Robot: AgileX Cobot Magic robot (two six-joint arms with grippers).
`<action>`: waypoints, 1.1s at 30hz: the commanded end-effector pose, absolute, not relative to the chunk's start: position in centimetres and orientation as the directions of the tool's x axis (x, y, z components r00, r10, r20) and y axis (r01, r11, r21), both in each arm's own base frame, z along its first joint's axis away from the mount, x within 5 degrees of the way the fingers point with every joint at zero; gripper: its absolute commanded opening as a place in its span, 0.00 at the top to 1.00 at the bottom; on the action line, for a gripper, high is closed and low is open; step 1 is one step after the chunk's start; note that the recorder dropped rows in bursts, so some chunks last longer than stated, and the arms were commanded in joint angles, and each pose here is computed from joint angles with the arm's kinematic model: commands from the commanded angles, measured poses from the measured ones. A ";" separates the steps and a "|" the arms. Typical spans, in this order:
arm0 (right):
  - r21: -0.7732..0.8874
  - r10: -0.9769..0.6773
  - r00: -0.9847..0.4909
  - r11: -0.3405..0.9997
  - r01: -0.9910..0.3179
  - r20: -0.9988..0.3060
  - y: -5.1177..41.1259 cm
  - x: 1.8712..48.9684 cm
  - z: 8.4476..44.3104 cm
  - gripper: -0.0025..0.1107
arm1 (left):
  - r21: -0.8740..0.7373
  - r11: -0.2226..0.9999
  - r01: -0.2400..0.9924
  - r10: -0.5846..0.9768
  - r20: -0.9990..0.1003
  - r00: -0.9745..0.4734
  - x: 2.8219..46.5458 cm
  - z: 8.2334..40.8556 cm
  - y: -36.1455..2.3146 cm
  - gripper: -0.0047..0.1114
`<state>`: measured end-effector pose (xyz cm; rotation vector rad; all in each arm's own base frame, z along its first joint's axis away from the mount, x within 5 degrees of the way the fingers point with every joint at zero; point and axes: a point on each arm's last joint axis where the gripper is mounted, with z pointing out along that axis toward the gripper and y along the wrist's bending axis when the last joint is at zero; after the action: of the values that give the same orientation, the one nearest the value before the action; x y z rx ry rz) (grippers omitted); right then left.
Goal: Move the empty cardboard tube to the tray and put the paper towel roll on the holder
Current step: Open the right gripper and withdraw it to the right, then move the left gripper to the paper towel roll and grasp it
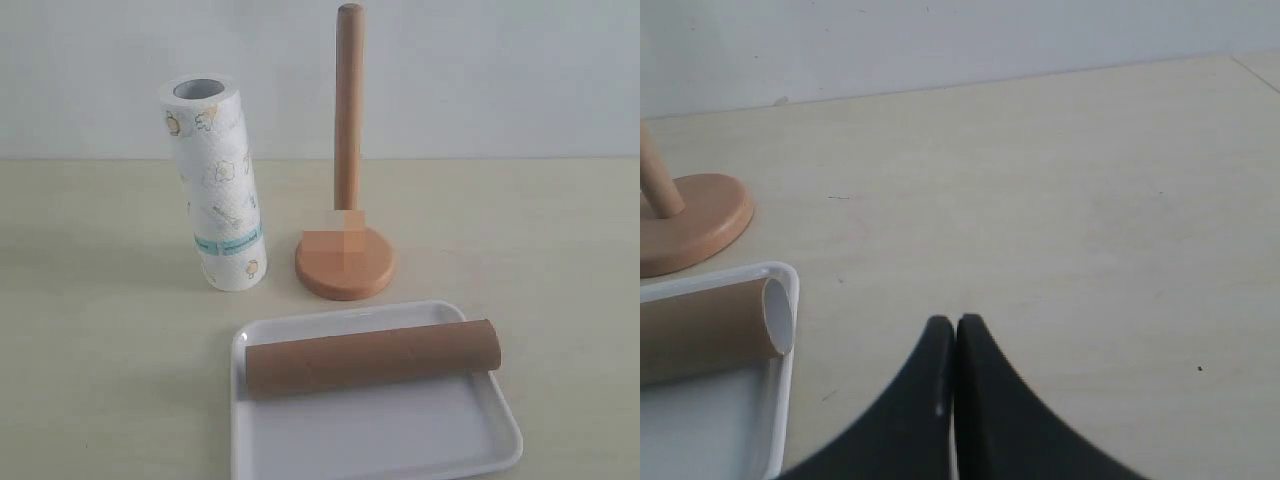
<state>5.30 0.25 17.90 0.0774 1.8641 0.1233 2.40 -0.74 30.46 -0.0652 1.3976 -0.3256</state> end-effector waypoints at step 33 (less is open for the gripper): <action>0.123 0.116 -0.262 0.992 -0.010 -0.958 0.2 5.3 18.2 0.98 | -0.207 0.943 0.259 -0.209 -0.978 -0.021 19.8 27.0 -3.3 0.02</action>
<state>5.31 0.25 17.96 0.0772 1.8576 0.1237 18.30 -2.97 27.71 0.0438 1.5571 -0.3245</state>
